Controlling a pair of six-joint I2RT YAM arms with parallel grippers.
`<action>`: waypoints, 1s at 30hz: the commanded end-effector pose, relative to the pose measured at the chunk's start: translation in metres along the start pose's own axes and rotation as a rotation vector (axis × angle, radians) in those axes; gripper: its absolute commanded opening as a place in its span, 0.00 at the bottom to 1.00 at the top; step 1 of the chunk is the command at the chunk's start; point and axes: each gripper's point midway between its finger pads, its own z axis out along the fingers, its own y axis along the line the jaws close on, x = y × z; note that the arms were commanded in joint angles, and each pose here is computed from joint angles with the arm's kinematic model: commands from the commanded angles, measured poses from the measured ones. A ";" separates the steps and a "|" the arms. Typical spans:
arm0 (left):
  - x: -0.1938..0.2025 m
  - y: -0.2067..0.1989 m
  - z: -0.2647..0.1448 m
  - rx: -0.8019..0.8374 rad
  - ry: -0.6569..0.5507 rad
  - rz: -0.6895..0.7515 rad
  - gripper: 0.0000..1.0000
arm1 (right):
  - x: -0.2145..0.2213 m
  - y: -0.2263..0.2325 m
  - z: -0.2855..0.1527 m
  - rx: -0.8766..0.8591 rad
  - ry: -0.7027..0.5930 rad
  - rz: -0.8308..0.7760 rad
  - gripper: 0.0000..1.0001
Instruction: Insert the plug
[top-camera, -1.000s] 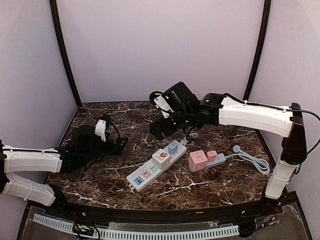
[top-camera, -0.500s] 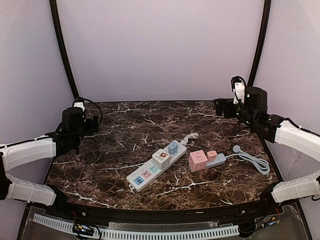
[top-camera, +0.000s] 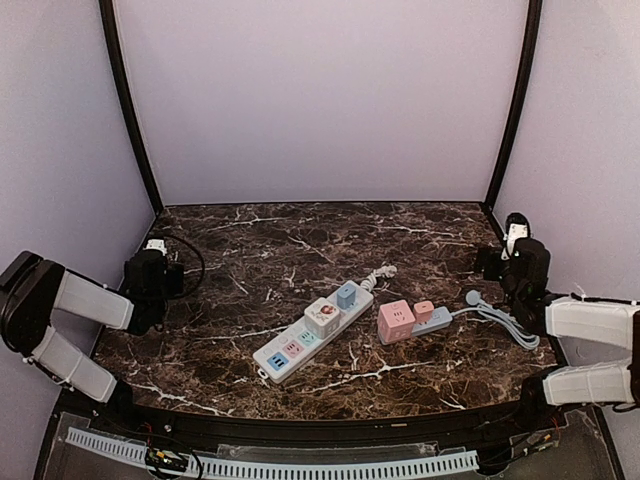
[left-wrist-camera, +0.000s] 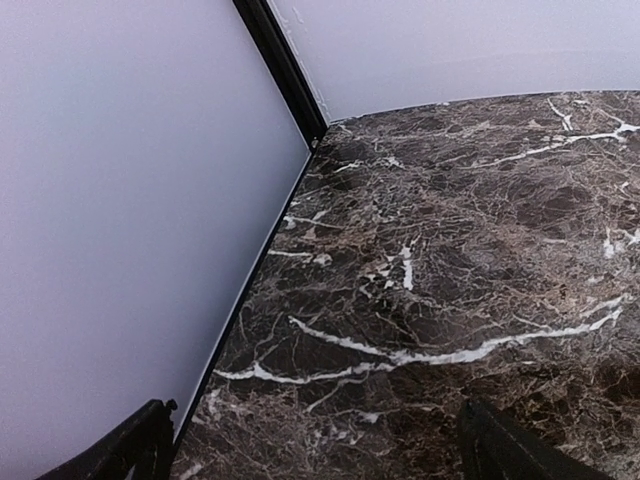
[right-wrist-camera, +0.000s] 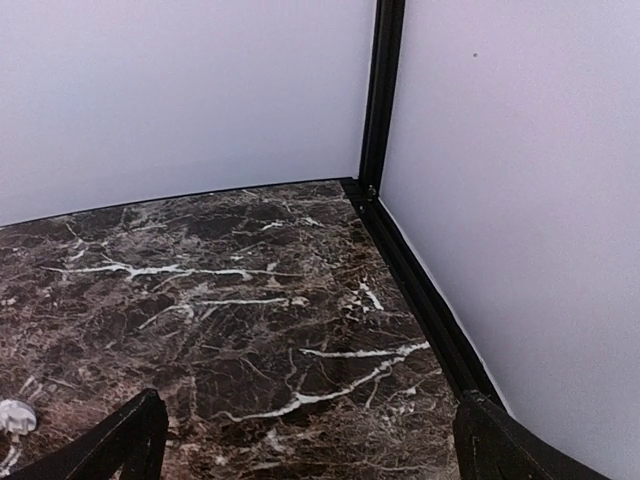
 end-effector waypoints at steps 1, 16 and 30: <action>-0.032 0.006 0.007 0.021 -0.111 -0.100 0.99 | -0.015 -0.010 -0.008 0.023 -0.183 0.018 0.98; -0.011 0.015 0.032 0.119 -0.142 -0.220 0.99 | -0.001 -0.015 -0.004 -0.035 -0.321 0.027 0.99; -0.010 0.015 0.032 0.114 -0.140 -0.220 0.99 | 0.014 -0.014 0.023 -0.031 -0.256 0.029 0.99</action>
